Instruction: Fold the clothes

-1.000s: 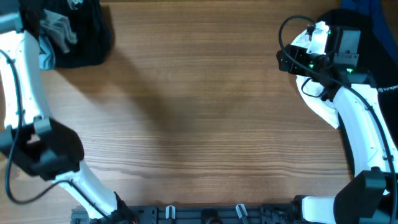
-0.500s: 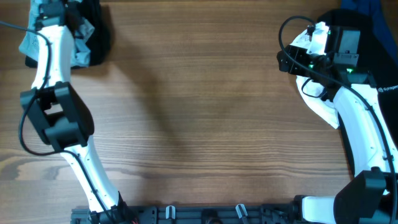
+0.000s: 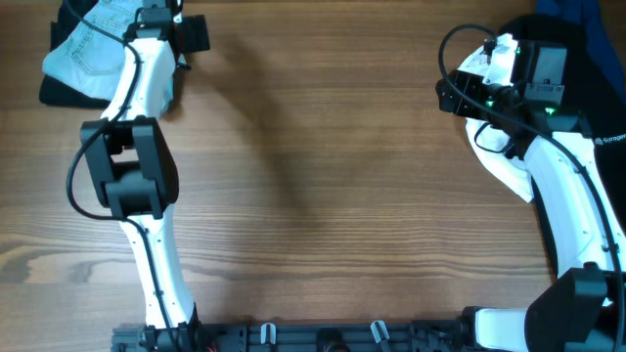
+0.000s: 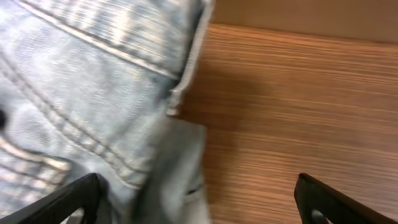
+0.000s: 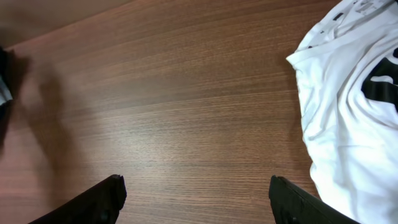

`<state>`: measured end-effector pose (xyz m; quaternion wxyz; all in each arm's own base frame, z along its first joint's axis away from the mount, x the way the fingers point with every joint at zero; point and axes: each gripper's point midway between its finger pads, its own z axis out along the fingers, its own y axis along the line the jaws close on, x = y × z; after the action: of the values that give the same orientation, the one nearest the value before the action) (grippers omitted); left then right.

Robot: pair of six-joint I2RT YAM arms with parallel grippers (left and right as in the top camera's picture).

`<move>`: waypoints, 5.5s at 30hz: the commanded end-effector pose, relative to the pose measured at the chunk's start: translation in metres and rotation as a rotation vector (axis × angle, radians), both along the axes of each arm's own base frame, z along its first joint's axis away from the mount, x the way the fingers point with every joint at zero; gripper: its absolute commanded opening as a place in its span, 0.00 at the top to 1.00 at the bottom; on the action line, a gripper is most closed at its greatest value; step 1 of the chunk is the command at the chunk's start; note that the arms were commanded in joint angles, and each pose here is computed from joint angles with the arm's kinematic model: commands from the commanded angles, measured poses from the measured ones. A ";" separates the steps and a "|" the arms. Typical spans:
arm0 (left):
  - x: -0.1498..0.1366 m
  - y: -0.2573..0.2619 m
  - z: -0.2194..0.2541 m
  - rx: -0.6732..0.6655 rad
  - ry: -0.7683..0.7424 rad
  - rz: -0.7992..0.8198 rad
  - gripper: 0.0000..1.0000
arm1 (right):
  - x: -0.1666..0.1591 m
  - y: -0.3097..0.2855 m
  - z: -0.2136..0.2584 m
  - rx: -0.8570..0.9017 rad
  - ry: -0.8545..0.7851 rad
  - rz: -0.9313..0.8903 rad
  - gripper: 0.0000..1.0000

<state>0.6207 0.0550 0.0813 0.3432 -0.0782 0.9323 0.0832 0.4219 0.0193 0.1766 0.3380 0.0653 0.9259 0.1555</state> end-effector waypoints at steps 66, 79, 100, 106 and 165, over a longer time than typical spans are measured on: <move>-0.155 0.147 0.299 -0.098 -0.423 0.469 0.00 | -0.160 0.010 0.052 -0.020 -0.801 -0.123 0.00; -0.155 0.147 0.299 -0.098 -0.423 0.469 0.00 | -0.177 0.009 0.000 -0.023 -0.842 -0.127 0.00; -0.156 0.149 0.299 -0.097 -0.423 0.474 0.00 | -0.176 0.009 -0.004 -0.026 -0.823 -0.127 0.00; -0.159 0.113 0.327 -0.106 -0.475 0.401 0.00 | -0.176 0.009 -0.004 -0.026 -0.823 -0.127 0.00; -0.378 -0.016 0.101 -0.356 -0.973 0.143 0.00 | -0.176 0.009 -0.004 -0.026 -0.823 -0.127 0.00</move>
<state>0.2418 0.0405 0.1960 0.7234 -0.2252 0.6458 -0.0943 0.2463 0.0280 0.1713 0.6886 0.0444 0.7117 0.1317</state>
